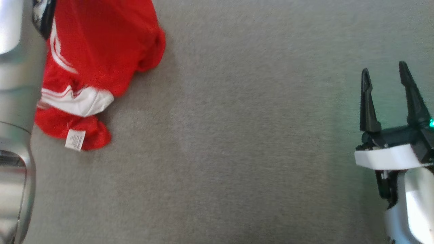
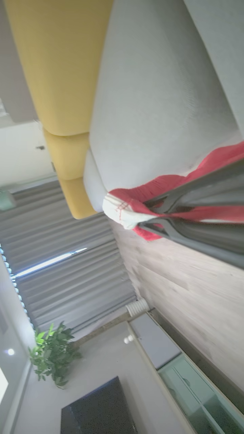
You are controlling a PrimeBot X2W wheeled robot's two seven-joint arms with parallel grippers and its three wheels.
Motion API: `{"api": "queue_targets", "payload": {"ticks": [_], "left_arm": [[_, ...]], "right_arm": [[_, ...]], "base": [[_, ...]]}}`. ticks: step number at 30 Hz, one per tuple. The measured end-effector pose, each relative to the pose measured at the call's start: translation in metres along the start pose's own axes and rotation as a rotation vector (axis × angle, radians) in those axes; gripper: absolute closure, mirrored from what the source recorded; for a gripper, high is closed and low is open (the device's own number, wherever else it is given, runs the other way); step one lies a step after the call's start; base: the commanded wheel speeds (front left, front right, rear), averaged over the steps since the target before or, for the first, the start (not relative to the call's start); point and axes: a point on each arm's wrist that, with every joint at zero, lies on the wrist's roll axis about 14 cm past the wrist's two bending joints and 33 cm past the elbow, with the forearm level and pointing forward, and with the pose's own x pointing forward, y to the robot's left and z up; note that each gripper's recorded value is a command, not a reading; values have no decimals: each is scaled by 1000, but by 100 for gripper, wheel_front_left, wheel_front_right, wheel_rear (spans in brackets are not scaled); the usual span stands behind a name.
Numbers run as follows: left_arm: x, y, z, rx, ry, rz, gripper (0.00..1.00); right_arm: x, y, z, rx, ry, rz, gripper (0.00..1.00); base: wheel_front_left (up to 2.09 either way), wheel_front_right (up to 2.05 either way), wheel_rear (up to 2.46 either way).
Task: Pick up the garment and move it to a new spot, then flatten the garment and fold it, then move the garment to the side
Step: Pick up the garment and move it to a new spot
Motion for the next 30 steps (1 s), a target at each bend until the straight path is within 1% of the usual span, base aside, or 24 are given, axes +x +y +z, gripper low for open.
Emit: {"api": "queue_targets", "payload": {"ticks": [2, 7, 8, 9, 12, 14, 18, 22, 24, 26, 28, 30], "left_arm": [[2, -19, 33, -16, -72, -54, 100], [4, -85, 97, -9, -186, -238, 100], [3, -96, 108, -3, -210, -270, 100], [3, -96, 108, -3, -210, -270, 100], [-3, -127, 138, -24, -272, -355, 100], [-9, -151, 162, -50, -332, -418, 100], [-21, -194, 210, -136, -460, -520, 100], [-32, -233, 242, -230, -541, -602, 100], [-36, -249, 246, -263, -554, -635, 100], [-38, -261, 238, -329, -535, -655, 100], [-40, -270, 209, -386, -472, -661, 100], [-48, -280, 160, -452, -359, -658, 100]], "right_arm": [[-11, -10, 11, -2, -14, -43, 0], [-42, -35, 31, -8, -34, -144, 0], [-49, -39, 35, -7, -38, -158, 0], [-49, -39, 35, -7, -38, -158, 0], [-72, -47, 41, 39, -44, -203, 0], [-90, -51, 43, 58, -40, -233, 0], [-120, -64, 48, 69, -45, -302, 0], [-141, -78, 56, 65, -61, -363, 0], [-147, -82, 58, 63, -66, -383, 0], [-149, -85, 59, 65, -69, -391, 0], [-148, -84, 59, 67, -70, -389, 0], [-146, -82, 60, 69, -73, -382, 0]], "base": [[0, 0, 0], [0, 0, 0], [0, 0, 0], [0, 0, 0], [0, 0, 0], [0, 0, 0], [0, 0, 0], [0, 0, 0], [0, 0, 0], [0, 0, 0], [0, 0, 0], [0, 0, 0]]}}
